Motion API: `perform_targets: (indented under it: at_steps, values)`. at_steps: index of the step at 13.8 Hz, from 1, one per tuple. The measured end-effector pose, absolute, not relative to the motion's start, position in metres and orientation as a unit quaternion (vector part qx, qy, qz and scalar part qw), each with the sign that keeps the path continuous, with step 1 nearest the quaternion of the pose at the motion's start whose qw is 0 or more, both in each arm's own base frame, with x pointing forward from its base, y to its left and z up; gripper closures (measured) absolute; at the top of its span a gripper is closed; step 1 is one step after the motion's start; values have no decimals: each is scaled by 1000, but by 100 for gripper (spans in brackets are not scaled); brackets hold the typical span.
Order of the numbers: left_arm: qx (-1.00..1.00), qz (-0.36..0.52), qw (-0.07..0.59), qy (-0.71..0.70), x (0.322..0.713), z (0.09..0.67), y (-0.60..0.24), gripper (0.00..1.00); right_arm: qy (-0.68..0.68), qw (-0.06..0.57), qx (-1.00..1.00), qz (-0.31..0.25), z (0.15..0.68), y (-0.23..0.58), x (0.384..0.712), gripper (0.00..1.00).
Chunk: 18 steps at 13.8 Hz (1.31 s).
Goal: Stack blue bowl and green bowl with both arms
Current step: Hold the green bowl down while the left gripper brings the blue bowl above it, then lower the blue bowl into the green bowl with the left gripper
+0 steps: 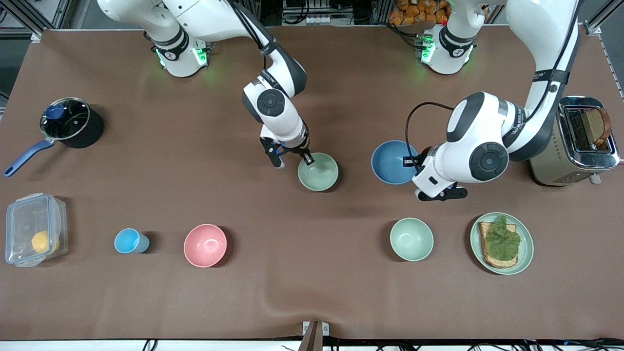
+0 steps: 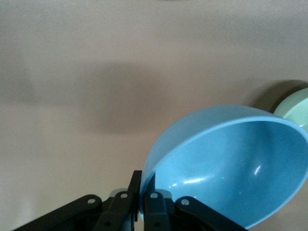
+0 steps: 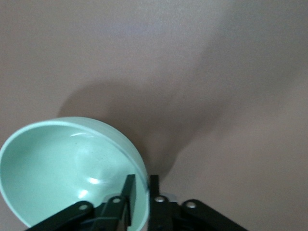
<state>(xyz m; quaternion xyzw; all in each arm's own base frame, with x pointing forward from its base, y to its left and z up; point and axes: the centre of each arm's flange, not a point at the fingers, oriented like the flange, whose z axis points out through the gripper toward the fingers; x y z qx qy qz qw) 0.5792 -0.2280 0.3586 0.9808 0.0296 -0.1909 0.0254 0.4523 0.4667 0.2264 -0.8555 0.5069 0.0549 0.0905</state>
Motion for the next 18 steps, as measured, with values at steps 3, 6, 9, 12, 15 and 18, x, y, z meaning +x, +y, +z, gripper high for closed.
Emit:
perform_targets:
  at_steps: [3,6,9,12,15,18]
  values:
    - [981,-191,26,29,579,358,-228,94,508,93,-855,53,229,467,455,40]
    - [981,-188,27,30,580,356,-230,94,514,85,-852,56,240,466,467,10]
    - [982,-183,27,43,579,350,-243,94,531,64,-842,67,265,450,499,0]
    - [983,-172,26,62,574,342,-271,94,559,50,-824,78,283,413,534,0]
    - [981,-168,30,87,562,325,-311,94,590,59,-799,100,281,383,555,0]
    - [978,-176,39,103,544,302,-356,94,591,97,-788,143,268,364,563,0]
